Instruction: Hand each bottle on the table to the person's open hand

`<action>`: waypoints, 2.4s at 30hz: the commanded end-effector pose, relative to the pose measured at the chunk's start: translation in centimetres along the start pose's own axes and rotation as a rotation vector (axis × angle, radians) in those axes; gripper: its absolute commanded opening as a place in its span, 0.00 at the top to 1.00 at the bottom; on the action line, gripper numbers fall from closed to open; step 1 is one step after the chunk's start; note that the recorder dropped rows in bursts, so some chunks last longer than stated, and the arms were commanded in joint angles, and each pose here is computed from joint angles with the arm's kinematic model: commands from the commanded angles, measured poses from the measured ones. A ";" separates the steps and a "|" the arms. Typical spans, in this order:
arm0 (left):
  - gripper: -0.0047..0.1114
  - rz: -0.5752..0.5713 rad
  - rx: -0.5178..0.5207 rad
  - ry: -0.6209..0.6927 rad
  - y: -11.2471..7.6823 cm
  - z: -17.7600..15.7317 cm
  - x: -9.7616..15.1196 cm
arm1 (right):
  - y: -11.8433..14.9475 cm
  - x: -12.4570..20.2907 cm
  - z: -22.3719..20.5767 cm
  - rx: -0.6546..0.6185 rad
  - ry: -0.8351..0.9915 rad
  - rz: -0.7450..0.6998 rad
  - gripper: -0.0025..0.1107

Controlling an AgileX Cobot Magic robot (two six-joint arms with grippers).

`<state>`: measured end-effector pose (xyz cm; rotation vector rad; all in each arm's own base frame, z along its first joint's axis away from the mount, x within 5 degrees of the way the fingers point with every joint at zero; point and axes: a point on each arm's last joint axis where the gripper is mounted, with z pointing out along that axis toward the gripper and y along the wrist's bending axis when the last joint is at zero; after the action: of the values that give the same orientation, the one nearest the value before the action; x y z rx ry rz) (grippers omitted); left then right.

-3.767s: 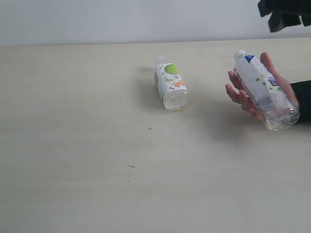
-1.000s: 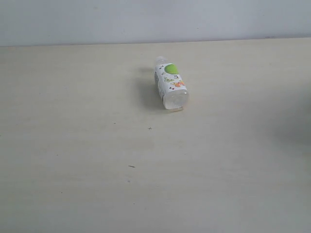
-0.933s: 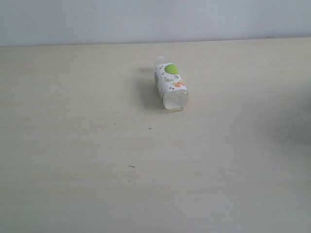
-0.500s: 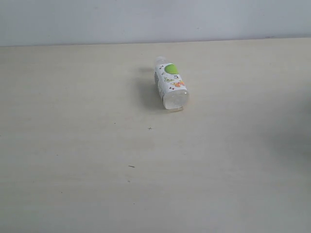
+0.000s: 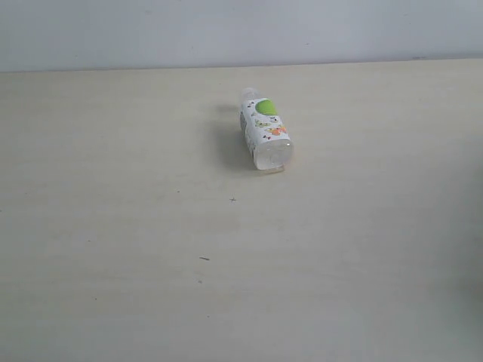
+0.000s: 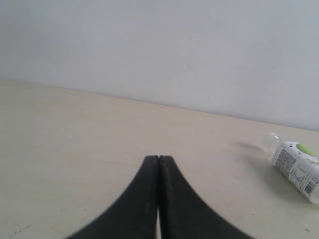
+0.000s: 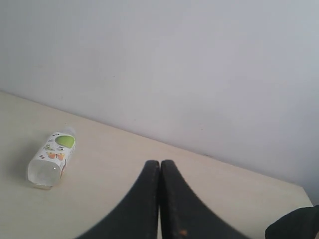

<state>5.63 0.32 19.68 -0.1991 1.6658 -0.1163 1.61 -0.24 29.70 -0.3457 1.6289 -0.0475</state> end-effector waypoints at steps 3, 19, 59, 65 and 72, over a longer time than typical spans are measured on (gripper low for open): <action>0.96 -0.006 0.001 -0.006 0.0 0.0 0.1 | -0.1 0.0 -0.2 0.005 0.016 0.002 0.97; 0.96 -0.006 0.001 -0.006 0.0 0.0 0.1 | 0.1 0.5 0.2 0.003 0.015 0.000 0.97; 0.96 -0.006 0.001 -0.006 0.0 0.0 0.1 | 0.3 -7.9 13.8 -0.135 0.075 0.362 0.94; 0.96 -0.006 0.001 -0.006 0.0 0.0 0.1 | 0.9 -11.2 19.0 -0.272 0.396 0.315 0.77; 0.96 -0.006 0.001 -0.006 0.0 0.0 0.1 | 2.6 -13.5 22.9 -0.477 0.586 0.480 0.60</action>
<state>5.63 0.32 19.68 -0.1991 1.6658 -0.1163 23.85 9.21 39.78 -0.3119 2.2587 0.5954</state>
